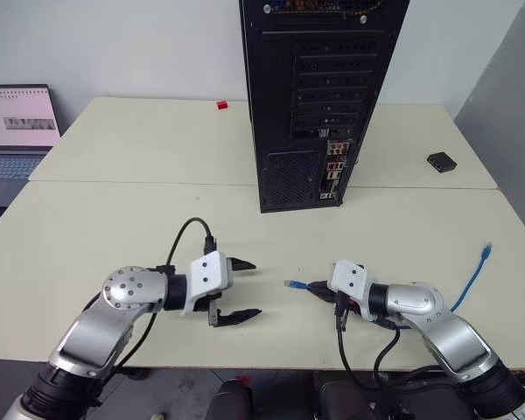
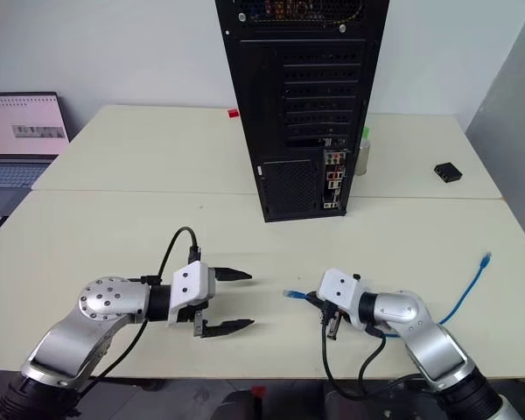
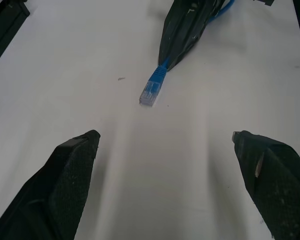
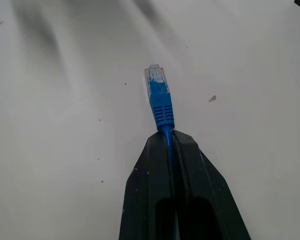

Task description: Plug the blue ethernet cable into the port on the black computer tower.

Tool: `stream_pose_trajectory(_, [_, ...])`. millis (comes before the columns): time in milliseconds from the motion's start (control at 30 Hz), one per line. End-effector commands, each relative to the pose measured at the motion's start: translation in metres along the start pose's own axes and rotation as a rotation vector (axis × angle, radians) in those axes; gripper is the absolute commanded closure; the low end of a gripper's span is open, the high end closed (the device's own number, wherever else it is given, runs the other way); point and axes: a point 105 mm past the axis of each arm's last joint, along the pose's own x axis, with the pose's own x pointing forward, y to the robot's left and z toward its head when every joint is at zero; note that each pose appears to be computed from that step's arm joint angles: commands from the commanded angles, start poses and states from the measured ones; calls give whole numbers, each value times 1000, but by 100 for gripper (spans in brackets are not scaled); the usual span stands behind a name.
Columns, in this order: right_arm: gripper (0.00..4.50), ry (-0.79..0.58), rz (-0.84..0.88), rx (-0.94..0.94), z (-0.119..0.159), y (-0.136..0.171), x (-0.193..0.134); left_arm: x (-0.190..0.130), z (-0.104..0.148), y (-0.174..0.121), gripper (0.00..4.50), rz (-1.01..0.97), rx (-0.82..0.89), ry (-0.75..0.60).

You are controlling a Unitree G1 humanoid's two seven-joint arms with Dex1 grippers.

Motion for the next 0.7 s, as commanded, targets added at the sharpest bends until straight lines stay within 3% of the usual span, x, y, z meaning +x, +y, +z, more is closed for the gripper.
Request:
stream_pose_trajectory(33, [445, -54, 0, -98, 28, -3, 1, 4, 6, 5, 0, -7, 51, -16])
stream_pose_trajectory(233, [445, -94, 29, -181, 53, 0, 5, 12, 4, 9, 0, -26, 71, -19])
stream_pose_trajectory(500, [445, -108, 50, -204, 62, 2, 10, 23, 5, 15, 0, -48, 65, -49])
stream_pose_trajectory(700, [450, -115, 53, -208, 65, 3, 11, 29, 3, 19, 120, -53, 71, -65])
